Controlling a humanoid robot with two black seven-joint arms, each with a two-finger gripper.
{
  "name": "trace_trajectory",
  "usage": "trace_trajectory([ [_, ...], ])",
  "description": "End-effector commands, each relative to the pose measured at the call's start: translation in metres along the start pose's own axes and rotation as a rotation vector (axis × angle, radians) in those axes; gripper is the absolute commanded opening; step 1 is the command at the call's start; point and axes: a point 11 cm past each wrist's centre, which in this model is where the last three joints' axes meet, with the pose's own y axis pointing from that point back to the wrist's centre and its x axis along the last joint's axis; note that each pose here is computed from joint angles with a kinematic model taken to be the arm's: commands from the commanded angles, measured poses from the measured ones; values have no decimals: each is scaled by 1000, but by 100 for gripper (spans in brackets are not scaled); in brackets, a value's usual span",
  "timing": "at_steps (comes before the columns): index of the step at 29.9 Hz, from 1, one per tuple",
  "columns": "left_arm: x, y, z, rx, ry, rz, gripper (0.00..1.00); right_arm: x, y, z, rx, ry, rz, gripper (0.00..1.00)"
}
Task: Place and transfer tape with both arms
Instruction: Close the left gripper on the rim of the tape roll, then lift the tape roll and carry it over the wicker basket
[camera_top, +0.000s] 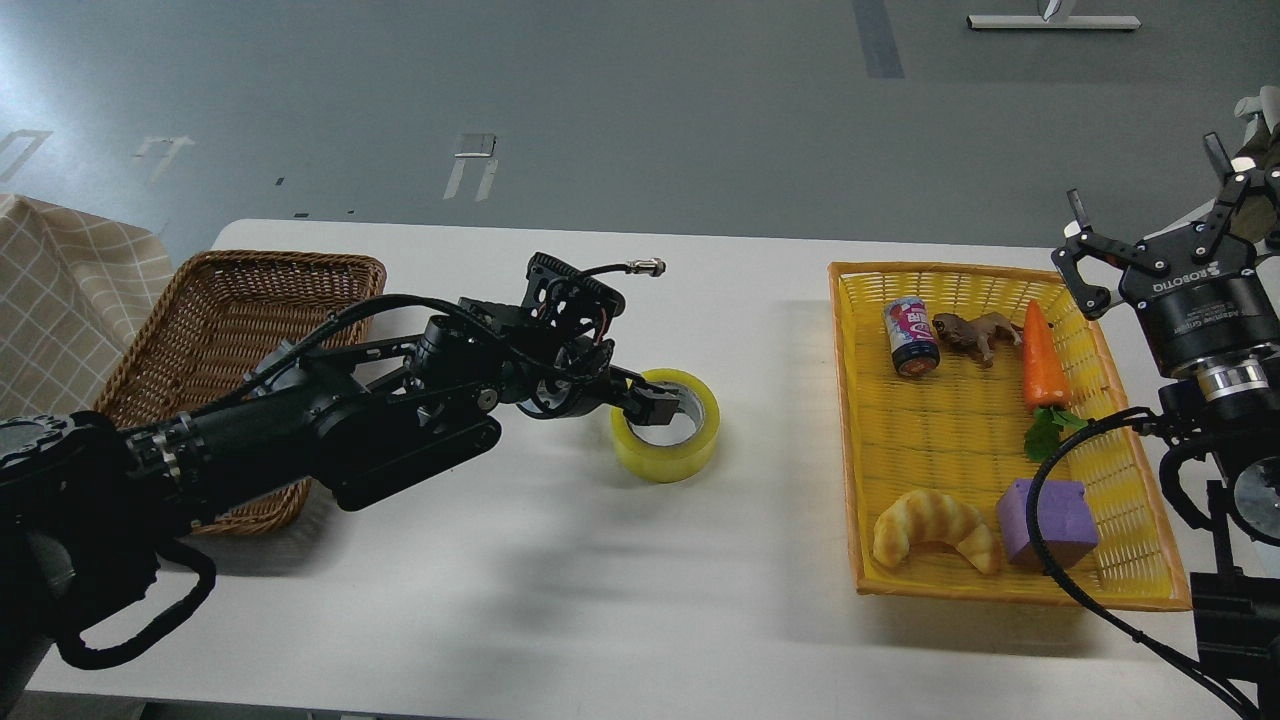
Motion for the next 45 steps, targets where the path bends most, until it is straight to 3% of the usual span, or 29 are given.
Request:
trace_trajectory([
  [1, -6, -3, -5, 14, 7, -12, 96, 1, 1, 1, 0, -1, 3, 100],
  [8, -15, -5, -9, 22, 21, -28, 92, 1, 1, 1, -1, -2, 4, 100],
  [14, -27, -10, -5, 19, -2, -61, 79, 3, 1, 2, -2, -4, 10, 100],
  [19, -33, -12, -5, 40, -78, -76, 42, 7, 3, 3, -5, -8, 21, 100],
  [21, -32, -12, -6, 51, -104, -71, 18, 8, 3, 3, -5, -10, 26, 100],
  [22, -30, -12, -7, 57, -111, -68, 0, 8, 3, 3, -5, -10, 26, 100],
  [36, -11, -5, -11, 73, -134, -35, 0, 9, 3, 5, -6, -15, 28, 100],
  [45, 39, 20, -31, 116, -148, 45, 0, 8, 3, 6, -5, -18, 26, 100],
])
